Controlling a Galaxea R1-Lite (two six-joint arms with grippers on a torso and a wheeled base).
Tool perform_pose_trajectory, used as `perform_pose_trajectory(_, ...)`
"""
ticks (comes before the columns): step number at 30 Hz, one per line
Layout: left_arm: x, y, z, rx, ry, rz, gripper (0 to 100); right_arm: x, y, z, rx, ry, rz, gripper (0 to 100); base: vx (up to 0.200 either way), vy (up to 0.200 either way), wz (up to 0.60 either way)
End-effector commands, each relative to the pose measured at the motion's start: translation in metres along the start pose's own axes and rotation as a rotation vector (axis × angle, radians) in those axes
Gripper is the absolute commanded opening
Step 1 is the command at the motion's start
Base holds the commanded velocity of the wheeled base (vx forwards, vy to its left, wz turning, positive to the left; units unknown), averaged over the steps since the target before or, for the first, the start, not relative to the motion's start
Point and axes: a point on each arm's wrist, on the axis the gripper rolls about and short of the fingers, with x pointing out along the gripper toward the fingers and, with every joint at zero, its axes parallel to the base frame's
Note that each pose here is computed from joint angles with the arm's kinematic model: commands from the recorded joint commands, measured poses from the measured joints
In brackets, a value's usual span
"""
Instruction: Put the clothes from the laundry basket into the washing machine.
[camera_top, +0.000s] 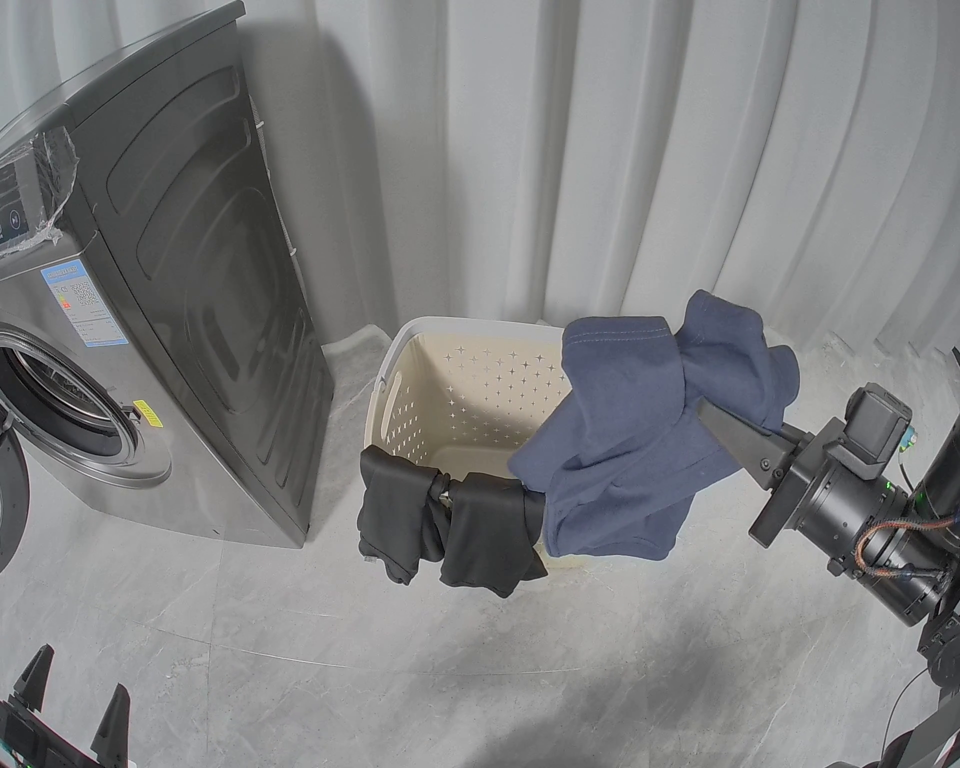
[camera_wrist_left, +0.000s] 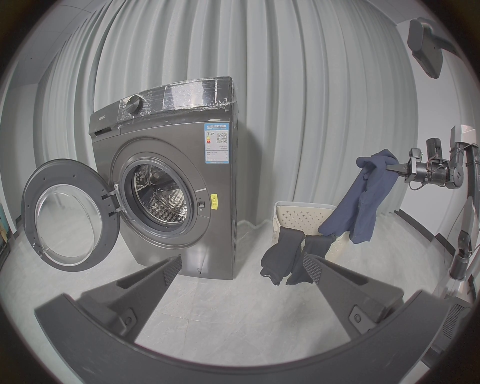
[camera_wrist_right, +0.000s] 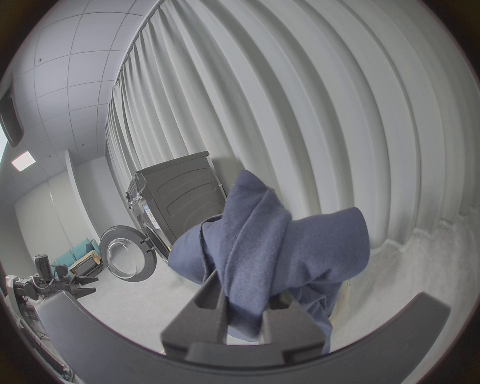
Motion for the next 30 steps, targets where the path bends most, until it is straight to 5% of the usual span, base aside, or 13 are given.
perform_pose_trajectory(1,0.0001,0.0001,-0.0052,0.0,0.002,0.0,100,-0.0004,0.0013,0.0011,0.001,-0.004,0.007,0,0.0,0.2,0.0)
perform_pose_trajectory(30,0.0001,0.0001,-0.0054,0.0,0.004,0.0,100,-0.0017,0.0064,-0.0001,0.007,-0.006,0.045,0,0.0,0.2,0.0)
